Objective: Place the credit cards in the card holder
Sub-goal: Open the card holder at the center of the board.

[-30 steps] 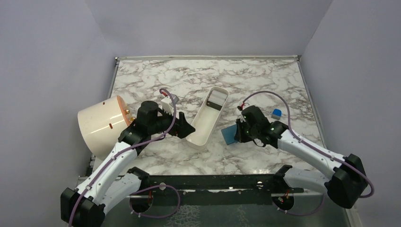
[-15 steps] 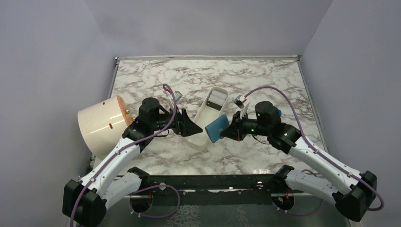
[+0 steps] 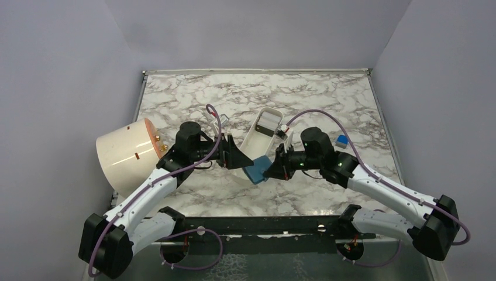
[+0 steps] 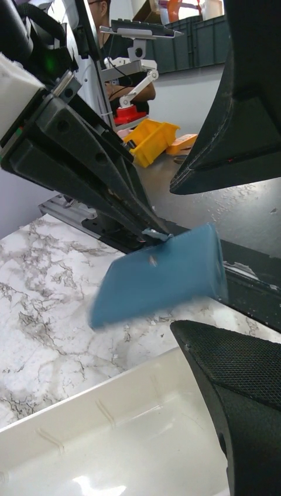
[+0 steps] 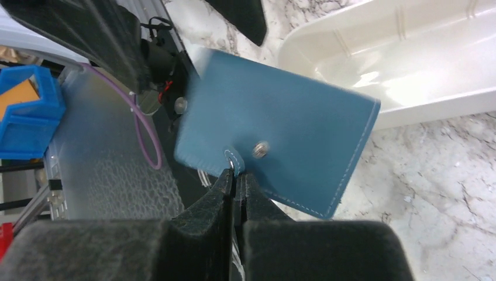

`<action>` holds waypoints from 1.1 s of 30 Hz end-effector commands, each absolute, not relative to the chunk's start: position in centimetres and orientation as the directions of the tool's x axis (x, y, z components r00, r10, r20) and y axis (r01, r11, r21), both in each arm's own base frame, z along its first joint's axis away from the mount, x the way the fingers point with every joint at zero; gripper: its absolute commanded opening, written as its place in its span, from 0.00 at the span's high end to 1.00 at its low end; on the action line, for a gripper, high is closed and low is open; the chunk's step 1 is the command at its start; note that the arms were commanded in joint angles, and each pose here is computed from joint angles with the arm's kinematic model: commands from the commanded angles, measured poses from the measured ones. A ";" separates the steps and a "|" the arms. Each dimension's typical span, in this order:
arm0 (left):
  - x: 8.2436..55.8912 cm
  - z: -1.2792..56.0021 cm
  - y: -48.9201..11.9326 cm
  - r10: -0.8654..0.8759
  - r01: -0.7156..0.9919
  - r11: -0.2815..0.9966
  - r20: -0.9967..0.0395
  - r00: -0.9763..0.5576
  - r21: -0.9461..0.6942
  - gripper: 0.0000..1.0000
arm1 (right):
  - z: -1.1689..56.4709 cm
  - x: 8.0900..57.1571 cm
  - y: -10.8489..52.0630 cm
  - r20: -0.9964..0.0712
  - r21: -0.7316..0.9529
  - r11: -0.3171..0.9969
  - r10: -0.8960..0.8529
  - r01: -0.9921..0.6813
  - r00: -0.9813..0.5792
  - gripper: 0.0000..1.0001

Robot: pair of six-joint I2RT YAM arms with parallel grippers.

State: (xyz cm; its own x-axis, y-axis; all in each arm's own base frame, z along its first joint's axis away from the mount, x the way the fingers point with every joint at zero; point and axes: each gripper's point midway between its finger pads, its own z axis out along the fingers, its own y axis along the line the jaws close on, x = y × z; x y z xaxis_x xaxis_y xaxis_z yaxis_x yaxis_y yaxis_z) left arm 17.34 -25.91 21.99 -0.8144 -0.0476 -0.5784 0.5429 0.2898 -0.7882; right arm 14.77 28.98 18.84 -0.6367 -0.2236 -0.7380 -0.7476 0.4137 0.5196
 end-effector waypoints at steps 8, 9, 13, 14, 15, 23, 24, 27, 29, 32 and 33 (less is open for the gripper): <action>16.6 22.3 -26.1 -0.038 0.567 0.255 -0.594 -0.804 -0.784 0.14 | 21.2 14.5 30.7 -0.808 0.471 0.334 -0.207 -0.816 -0.552 0.99; 16.6 22.1 -26.1 -0.037 0.564 0.261 -0.592 -0.805 -0.784 0.14 | 21.3 14.4 30.7 -0.814 0.468 0.329 -0.202 -0.820 -0.545 0.99; 16.6 21.2 -26.0 -0.028 0.554 0.271 -0.581 -0.813 -0.787 0.15 | 21.6 14.8 30.6 -0.823 0.459 0.349 -0.179 -0.817 -0.539 0.99; 16.6 21.0 -25.9 -0.029 0.556 0.276 -0.585 -0.811 -0.784 0.16 | 21.6 14.8 30.6 -0.825 0.460 0.346 -0.176 -0.818 -0.537 0.99; 16.7 20.8 -25.9 -0.031 0.561 0.283 -0.592 -0.805 -0.778 0.18 | 21.8 14.7 30.6 -0.829 0.459 0.337 -0.169 -0.822 -0.533 0.99; 16.9 19.8 -25.5 -0.047 0.557 0.324 -0.601 -0.798 -0.765 0.25 | 18.0 14.8 29.3 -0.836 0.446 0.392 -0.141 -0.805 -0.531 0.99; 16.9 19.5 -25.5 -0.045 0.552 0.329 -0.596 -0.801 -0.766 0.27 | 16.8 14.5 29.0 -0.823 0.455 0.402 -0.150 -0.795 -0.547 0.99; 16.6 18.1 -25.7 -0.034 0.549 0.360 -0.598 -0.800 -0.754 0.30 | 14.5 14.2 28.5 -0.809 0.457 0.416 -0.174 -0.786 -0.562 0.99; 16.5 17.4 -25.9 -0.031 0.541 0.379 -0.594 -0.804 -0.751 0.32 | 14.0 14.5 28.2 -0.818 0.435 0.432 -0.178 -0.790 -0.548 0.99; 16.3 17.0 -26.4 -0.026 0.525 0.392 -0.580 -0.814 -0.755 0.33 | 14.1 15.1 27.6 -0.841 0.401 0.466 -0.155 -0.789 -0.518 0.99; 16.2 16.9 -26.6 -0.024 0.522 0.395 -0.576 -0.817 -0.756 0.33 | 14.1 15.3 27.4 -0.846 0.394 0.477 -0.146 -0.785 -0.513 0.99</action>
State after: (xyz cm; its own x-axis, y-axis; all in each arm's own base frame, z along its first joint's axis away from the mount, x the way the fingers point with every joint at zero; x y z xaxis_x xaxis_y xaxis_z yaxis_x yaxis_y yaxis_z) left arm 15.58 -26.07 17.11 -0.8342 -0.0058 -0.5514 0.5125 0.3610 -0.7791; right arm 13.47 27.26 11.97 -0.6055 -0.2279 -0.7625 -0.7587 0.4547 0.4665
